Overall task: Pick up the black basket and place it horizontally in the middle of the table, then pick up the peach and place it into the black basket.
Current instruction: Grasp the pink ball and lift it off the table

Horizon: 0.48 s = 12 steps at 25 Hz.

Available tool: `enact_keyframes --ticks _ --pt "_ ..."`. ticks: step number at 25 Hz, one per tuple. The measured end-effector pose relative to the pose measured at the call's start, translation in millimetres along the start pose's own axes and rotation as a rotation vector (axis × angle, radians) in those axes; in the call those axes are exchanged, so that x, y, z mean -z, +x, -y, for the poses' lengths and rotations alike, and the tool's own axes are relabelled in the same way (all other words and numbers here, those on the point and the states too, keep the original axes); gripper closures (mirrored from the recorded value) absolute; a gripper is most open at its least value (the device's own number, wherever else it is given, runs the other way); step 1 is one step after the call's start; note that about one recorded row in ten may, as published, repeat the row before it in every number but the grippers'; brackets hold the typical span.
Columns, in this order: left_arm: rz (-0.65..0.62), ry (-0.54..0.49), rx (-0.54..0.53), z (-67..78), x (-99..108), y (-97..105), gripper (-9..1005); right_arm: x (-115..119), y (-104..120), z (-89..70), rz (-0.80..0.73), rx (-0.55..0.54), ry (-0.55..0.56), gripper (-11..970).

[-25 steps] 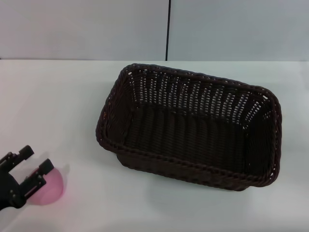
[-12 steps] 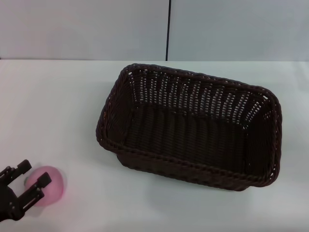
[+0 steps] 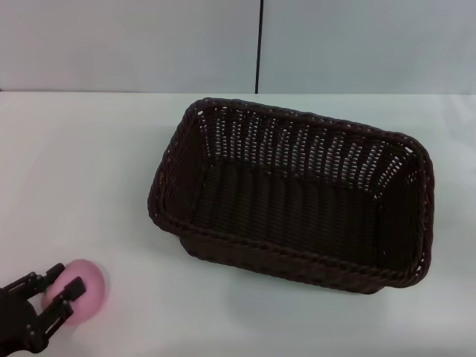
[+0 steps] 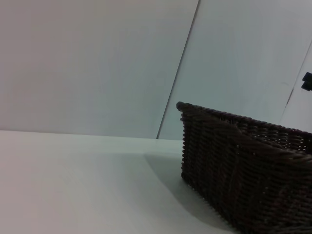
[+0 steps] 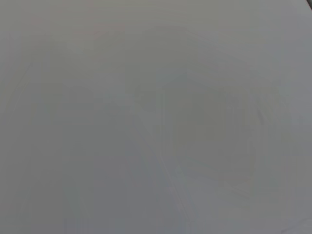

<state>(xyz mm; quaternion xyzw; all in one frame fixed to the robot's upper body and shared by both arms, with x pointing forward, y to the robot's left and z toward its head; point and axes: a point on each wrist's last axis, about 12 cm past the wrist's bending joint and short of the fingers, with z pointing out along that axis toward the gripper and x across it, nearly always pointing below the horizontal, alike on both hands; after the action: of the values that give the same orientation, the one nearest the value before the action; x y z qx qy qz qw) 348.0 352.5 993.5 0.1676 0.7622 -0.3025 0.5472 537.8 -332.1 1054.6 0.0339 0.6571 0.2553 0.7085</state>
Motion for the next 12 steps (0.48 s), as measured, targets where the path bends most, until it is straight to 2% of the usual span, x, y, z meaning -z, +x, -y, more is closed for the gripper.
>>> enact_keyframes --ticks 6,12 --pt "0.005 0.009 0.007 0.1 0.7 -1.4 689 1.0 3.3 -1.3 -0.012 -0.006 -0.001 538" --pt "0.035 0.037 0.010 0.4 -2.0 -7.0 723 0.9 5.4 -1.3 -0.026 -0.007 0.003 538"
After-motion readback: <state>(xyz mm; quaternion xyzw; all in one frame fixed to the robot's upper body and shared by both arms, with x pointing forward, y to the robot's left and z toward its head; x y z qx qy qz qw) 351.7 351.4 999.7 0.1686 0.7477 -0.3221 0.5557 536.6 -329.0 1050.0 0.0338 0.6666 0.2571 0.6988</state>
